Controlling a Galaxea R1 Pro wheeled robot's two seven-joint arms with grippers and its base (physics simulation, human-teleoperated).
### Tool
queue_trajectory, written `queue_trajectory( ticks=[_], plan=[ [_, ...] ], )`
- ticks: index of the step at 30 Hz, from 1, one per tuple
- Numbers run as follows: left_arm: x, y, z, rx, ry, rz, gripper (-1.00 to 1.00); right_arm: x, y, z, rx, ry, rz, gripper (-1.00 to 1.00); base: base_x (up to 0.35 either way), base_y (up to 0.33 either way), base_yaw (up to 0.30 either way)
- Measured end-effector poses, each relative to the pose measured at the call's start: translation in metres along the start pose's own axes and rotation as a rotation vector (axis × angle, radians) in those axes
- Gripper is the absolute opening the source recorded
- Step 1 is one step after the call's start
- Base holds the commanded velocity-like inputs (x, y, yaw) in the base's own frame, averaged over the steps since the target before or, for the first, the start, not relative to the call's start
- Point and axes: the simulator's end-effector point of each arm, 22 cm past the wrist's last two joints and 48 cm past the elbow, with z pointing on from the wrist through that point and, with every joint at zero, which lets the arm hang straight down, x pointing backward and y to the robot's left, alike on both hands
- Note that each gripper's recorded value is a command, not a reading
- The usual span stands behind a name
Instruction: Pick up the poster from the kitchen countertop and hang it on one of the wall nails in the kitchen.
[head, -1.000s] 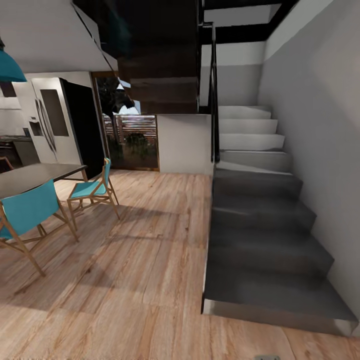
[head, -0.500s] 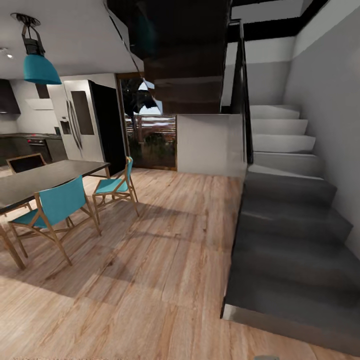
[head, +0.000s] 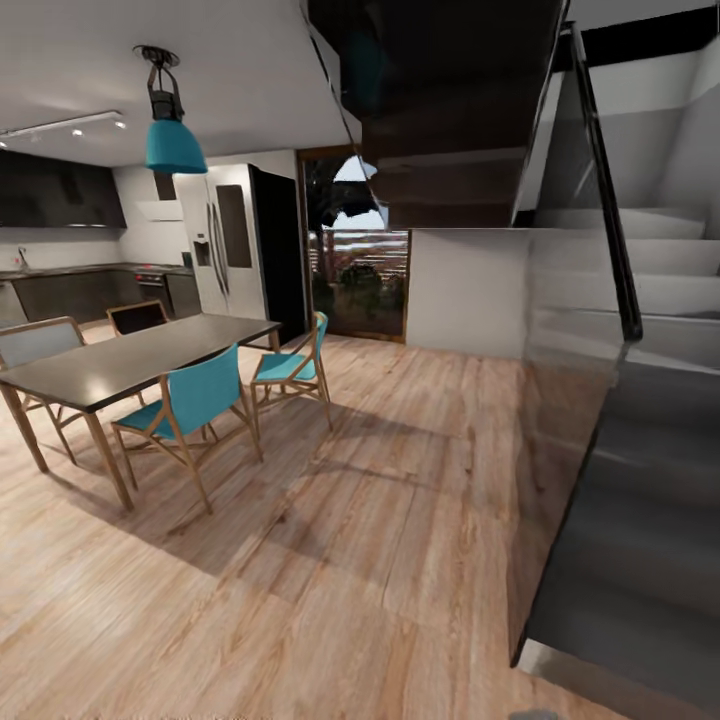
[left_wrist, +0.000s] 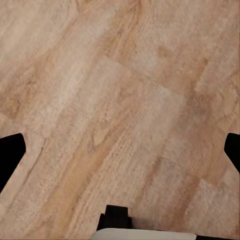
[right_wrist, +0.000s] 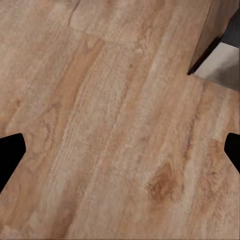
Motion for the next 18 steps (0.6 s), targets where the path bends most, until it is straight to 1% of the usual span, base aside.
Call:
queue_trajectory(
  ticks=[5, 10, 11, 12, 15, 18],
  plan=[
    [0.000, 0.000, 0.000, 0.000, 0.000, 0.000, 1.00, 0.000, 0.000, 0.000, 0.000, 0.000, 0.000, 1.00, 0.100, 0.289, 0.291],
    [0.000, 0.001, 0.000, -0.001, 0.001, -0.002, 1.00, 0.001, 0.001, 0.000, -0.001, 0.001, 0.001, 1.00, 0.168, 0.282, 0.291],
    [0.000, 0.002, 0.000, -0.005, 0.001, -0.006, 1.00, 0.001, 0.001, 0.000, -0.001, 0.001, 0.001, 1.00, 0.233, 0.276, 0.291],
    [0.001, 0.009, 0.000, -0.019, 0.001, -0.029, 1.00, 0.001, 0.001, 0.000, 0.000, 0.001, 0.001, 1.00, 0.237, 0.275, 0.291],
    [0.001, 0.010, 0.000, -0.022, 0.001, -0.034, 1.00, 0.001, 0.001, 0.000, -0.001, 0.002, 0.001, 1.00, 0.248, 0.271, 0.262],
    [0.001, 0.011, 0.000, -0.024, 0.002, -0.037, 1.00, 0.007, 0.001, -0.001, -0.002, 0.015, 0.001, 1.00, 0.255, 0.267, 0.125]
  ],
)
